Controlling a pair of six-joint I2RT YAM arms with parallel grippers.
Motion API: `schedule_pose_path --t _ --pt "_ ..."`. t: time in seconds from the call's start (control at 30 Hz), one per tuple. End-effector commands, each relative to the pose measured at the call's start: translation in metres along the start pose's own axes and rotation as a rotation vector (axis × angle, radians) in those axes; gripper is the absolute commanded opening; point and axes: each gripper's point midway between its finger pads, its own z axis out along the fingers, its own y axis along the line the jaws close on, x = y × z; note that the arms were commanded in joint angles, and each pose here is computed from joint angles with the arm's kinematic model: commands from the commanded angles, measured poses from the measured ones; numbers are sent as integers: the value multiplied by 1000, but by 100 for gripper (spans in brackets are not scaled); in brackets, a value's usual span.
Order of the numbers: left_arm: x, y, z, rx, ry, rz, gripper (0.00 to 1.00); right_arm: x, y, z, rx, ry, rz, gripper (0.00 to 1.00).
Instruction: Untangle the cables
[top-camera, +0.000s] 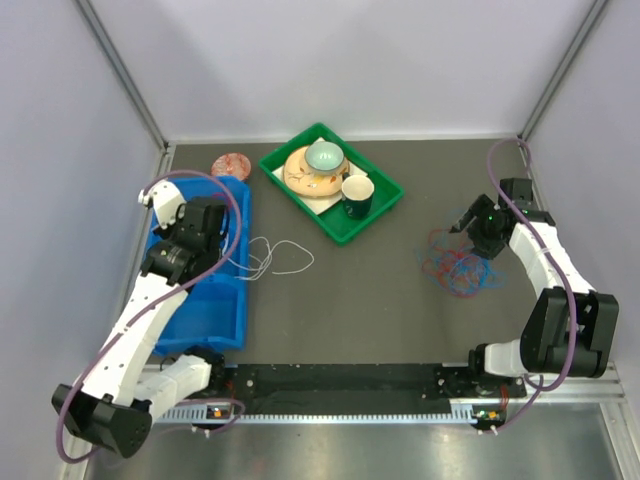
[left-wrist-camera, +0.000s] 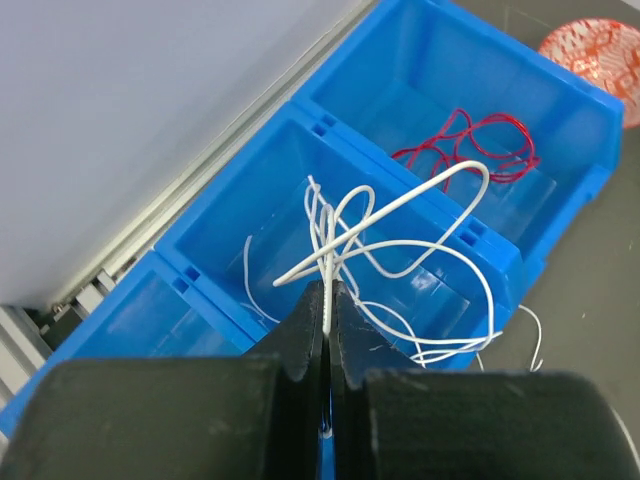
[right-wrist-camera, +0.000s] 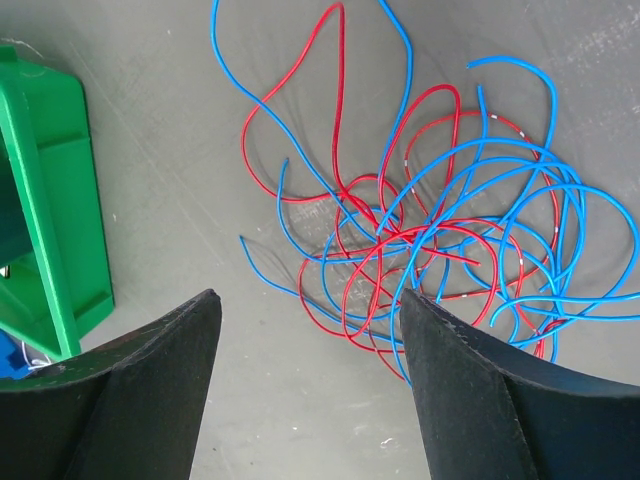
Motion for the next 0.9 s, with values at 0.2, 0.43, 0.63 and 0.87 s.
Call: schedule_pose_path --t 0.2,0.43,0.63,0.87 --pt "15 9 12 -82 83 -140 70 -18 14 -7 -53 -55 -17 72" --pt "-4 -36 9 144 83 -38 92 -19 13 -8 -54 -62 -15 72" --pt "33 -131 -30 556 164 232 81 -18 12 -7 -48 -61 -14 72" --pt "136 -166 -47 623 418 529 82 -20 14 -10 -54 -71 -11 71"
